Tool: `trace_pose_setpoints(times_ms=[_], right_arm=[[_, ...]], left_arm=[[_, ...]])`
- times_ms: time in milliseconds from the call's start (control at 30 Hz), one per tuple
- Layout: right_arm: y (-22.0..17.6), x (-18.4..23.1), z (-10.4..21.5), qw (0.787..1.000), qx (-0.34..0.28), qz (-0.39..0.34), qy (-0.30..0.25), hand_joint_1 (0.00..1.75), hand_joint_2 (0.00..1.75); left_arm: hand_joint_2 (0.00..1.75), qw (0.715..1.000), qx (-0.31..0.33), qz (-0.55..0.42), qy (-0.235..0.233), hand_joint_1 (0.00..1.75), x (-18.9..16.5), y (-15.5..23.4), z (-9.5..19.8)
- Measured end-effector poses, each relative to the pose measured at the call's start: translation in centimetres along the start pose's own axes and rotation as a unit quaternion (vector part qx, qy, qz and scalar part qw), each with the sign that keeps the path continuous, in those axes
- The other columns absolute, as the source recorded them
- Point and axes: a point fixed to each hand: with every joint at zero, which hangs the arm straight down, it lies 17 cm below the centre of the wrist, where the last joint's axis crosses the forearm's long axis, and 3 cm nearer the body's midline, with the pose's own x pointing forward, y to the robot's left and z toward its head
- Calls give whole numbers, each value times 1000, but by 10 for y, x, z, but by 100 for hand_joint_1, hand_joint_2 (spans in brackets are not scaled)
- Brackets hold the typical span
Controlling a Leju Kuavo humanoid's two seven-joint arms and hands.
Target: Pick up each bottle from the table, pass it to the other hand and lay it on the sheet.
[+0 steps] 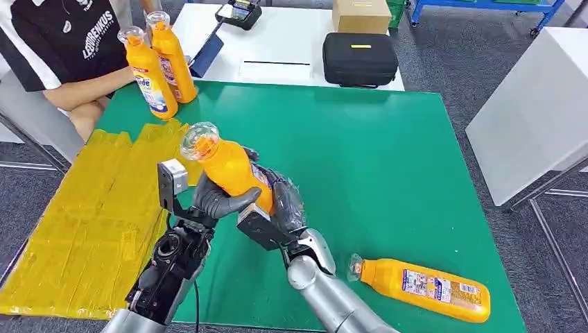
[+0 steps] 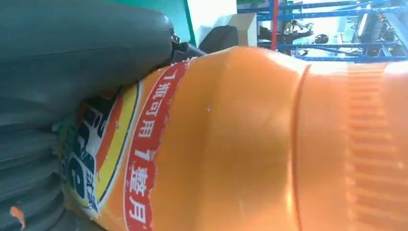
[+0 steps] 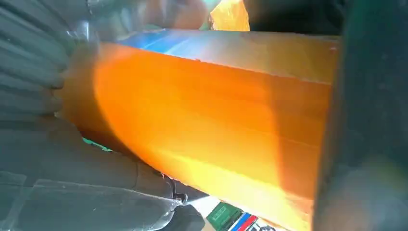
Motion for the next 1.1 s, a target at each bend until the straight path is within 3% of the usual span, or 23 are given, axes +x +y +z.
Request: trace_pose_setpoints(times_ms=[300, 333, 367, 567, 633, 733, 1100], right_arm=[[1, 2, -1, 1000, 1, 1, -3, 175, 175], [1, 2, -1, 1000, 0, 0, -4, 159, 175], [1, 3, -1, 1000, -1, 1, -5, 3, 175], [3, 6, 1, 1000, -5, -8, -15, 0, 175], [6, 7, 6, 1000, -8, -21, -15, 0, 175], [5, 12, 14, 999, -14, -31, -21, 0, 175], [-8, 29, 17, 998, -33, -37, -42, 0, 175]], left_arm=[[175, 1000, 11, -3, -6, 175, 2, 6, 0], [175, 1000, 13, -4, -7, 175, 3, 6, 0], [175, 1000, 14, -6, -10, 175, 4, 7, 0], [175, 998, 30, -53, -27, 175, 10, 15, -5], [175, 984, 65, -162, -31, 175, 13, 33, -10], [175, 929, 104, -352, -47, 175, 26, 59, -16], [175, 916, 108, -384, -45, 175, 29, 74, -18]])
